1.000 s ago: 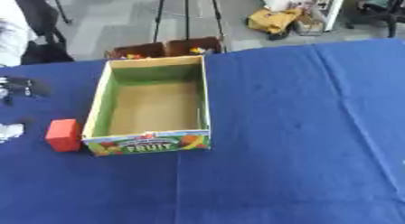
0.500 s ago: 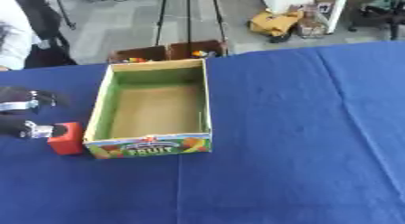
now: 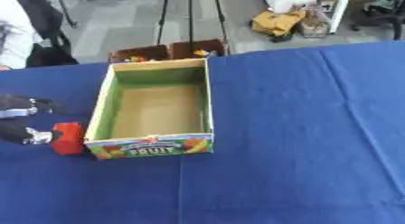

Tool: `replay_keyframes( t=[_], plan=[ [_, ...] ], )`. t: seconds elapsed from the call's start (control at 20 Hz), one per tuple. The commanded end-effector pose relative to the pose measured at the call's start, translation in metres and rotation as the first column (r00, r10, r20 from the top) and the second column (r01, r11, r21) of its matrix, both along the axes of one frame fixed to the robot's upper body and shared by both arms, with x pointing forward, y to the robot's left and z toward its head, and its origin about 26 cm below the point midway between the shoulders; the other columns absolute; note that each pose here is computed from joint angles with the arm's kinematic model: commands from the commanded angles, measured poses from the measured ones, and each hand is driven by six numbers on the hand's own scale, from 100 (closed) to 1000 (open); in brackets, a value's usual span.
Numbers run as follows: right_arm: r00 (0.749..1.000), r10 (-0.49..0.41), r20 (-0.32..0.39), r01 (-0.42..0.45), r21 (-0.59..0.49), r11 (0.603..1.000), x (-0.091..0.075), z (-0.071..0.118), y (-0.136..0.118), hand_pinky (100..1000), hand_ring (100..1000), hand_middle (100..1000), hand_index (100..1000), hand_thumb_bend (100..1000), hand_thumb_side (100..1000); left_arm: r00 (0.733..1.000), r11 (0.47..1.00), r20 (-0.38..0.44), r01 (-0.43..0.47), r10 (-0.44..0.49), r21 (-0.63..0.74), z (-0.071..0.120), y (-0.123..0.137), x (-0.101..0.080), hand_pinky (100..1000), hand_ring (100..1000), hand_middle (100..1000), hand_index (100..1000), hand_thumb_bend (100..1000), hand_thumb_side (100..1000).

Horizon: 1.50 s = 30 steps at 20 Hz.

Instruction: Pick up objects on the table and place them in the box.

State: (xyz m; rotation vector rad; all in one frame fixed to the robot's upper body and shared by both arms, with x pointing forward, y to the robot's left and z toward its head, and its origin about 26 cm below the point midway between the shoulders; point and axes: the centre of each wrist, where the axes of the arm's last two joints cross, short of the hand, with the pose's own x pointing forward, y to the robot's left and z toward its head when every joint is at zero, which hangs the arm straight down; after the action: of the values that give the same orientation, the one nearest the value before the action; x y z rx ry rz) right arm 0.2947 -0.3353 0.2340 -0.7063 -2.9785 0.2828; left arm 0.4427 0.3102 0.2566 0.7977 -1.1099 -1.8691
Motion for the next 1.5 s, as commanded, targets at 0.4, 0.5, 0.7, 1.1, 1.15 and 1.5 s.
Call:
replay_keyframes(
  t=[0.4,0.5,0.7,1.1,1.15,1.5],
  plan=[
    [1.0,0.009,0.02,-0.008,-0.015,1.0,-0.003,0.006,0.001,710,828,573,766,290,973,0.997,0.991,-0.045,0.07,-0.065,0.113,0.009,0.005,-0.001,828,1000,1000,1000,253,918],
    [1.0,0.01,0.019,-0.009,-0.015,1.0,-0.003,0.006,0.001,711,829,572,766,289,971,0.997,0.989,-0.044,0.074,-0.069,0.126,0.008,0.004,-0.001,834,1000,1000,1000,277,928],
    [1.0,0.012,0.018,-0.012,-0.016,1.0,-0.003,0.006,0.001,712,829,571,765,291,966,0.997,0.984,-0.037,0.078,-0.073,0.16,0.008,0.004,-0.001,834,1000,1000,1000,329,971],
    [1.0,0.016,0.019,-0.016,-0.016,1.0,-0.003,0.006,0.001,713,831,568,763,295,963,0.995,0.98,-0.063,0.084,-0.073,0.181,-0.001,0.005,0.003,726,936,1000,1000,243,867],
    [1.0,0.016,0.019,-0.016,-0.016,1.0,-0.003,0.006,0.001,714,831,567,762,295,960,0.995,0.98,-0.065,0.082,-0.072,0.179,-0.002,0.005,0.004,684,907,1000,1000,222,844],
    [1.0,0.016,0.019,-0.016,-0.012,1.0,-0.003,0.006,0.001,716,833,564,758,292,948,0.994,0.982,-0.088,0.079,-0.064,0.173,-0.01,0.007,0.006,538,799,1000,1000,171,788]
  ],
)
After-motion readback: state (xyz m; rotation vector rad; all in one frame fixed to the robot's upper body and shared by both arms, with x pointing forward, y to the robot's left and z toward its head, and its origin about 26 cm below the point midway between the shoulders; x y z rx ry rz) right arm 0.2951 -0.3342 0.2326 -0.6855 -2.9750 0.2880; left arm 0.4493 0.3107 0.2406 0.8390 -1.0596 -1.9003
